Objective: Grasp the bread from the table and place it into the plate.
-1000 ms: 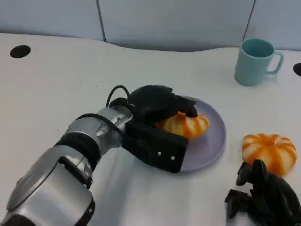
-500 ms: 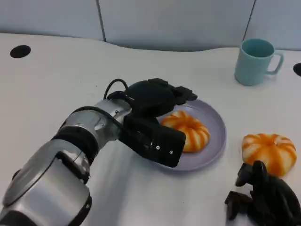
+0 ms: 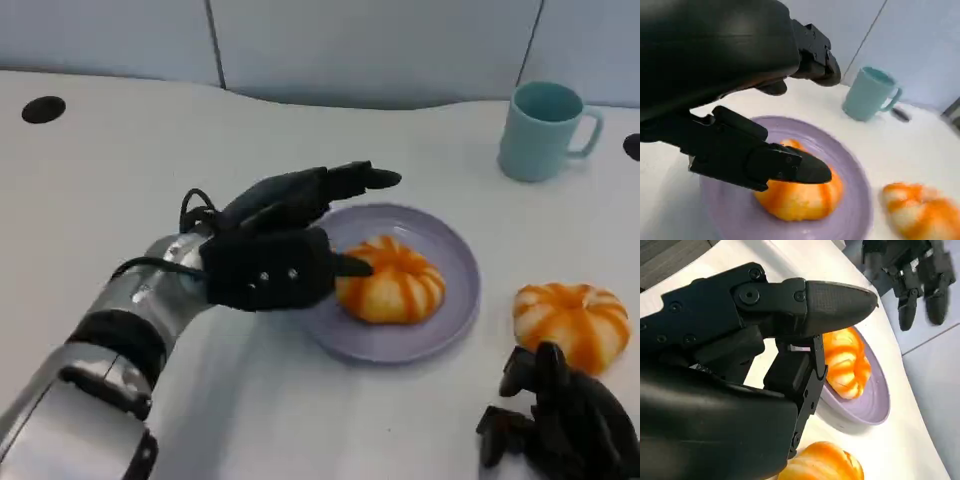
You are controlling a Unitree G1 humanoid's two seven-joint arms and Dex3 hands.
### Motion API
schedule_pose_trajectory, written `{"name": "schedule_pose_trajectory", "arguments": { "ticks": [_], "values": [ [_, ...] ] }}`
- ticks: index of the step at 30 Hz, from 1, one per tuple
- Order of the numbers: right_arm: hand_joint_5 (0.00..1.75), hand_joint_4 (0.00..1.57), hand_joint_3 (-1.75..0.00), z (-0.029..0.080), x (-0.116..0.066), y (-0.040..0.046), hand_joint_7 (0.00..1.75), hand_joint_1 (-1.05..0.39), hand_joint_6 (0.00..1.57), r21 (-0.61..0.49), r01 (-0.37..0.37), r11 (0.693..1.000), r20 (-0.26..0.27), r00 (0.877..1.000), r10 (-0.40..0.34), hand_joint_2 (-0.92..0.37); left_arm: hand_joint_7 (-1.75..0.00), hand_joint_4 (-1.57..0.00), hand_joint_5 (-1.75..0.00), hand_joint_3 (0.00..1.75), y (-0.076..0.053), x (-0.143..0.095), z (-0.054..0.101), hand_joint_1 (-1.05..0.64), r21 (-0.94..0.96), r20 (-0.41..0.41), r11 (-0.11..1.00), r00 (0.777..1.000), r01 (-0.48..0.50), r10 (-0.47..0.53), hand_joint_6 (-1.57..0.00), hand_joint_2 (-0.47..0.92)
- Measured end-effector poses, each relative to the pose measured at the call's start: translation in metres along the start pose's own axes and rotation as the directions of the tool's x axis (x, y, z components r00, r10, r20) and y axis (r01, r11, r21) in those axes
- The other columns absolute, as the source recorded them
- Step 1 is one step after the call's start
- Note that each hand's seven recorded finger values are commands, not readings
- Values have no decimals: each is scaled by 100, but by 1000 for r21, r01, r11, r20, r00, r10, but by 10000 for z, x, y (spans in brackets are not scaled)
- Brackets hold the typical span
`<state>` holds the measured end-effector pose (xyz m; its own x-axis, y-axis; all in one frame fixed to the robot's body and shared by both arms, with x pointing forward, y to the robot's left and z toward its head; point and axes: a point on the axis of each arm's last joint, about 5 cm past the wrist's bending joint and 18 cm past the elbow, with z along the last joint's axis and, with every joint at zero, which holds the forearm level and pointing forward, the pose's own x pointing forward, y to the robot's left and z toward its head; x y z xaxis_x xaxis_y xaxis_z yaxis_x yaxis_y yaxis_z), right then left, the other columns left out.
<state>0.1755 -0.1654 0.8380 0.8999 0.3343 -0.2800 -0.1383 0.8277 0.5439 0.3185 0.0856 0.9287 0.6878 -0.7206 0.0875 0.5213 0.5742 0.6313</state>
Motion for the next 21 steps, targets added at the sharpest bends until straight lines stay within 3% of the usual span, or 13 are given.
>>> {"name": "schedule_pose_trajectory", "arguments": {
  "ticks": [4, 9, 14, 19, 20, 21],
  "values": [
    [129, 126, -48, 0, 3, -5, 125, -46, 115, 0, -6, 1000, -2, 1000, 6, -92, -22, -38, -79, 34, -41, -312, -201, -63, -344, 37, 932, 990, -118, 138, -44, 92],
    [129, 126, -49, 9, -5, -30, 125, -45, 114, -13, -4, 1000, -3, 1000, 4, -92, -17, -50, -80, 32, -186, -697, -403, -66, -589, 8, 782, 966, -205, 259, -54, 92],
    [131, 125, -49, 2, -7, -24, 126, -44, 114, -13, -4, 1000, -5, 1000, 3, -92, -17, -61, -83, 27, -317, -876, -424, -66, -767, -25, 598, 943, -230, 330, -67, 92],
    [131, 125, -50, 6, -11, -12, 127, -44, 114, -15, 2, 1000, -9, 1000, -2, -92, -17, -63, -84, 26, -417, -1034, -402, -65, -858, -73, 460, 940, -230, 334, -70, 92],
    [130, 126, -47, 7, -11, -12, 127, -44, 113, -15, 4, 1000, -10, 1000, -4, -92, -26, -63, -106, 26, -420, -1047, -398, -69, -862, -77, 452, 941, -229, 329, -76, 92],
    [130, 127, -47, 8, -7, -6, 127, -44, 113, -14, 4, 1000, -13, 1000, -4, -92, -30, -62, -116, 26, -421, -1069, -381, -71, -868, -90, 436, 938, -239, 335, -77, 92]
  ]
}}
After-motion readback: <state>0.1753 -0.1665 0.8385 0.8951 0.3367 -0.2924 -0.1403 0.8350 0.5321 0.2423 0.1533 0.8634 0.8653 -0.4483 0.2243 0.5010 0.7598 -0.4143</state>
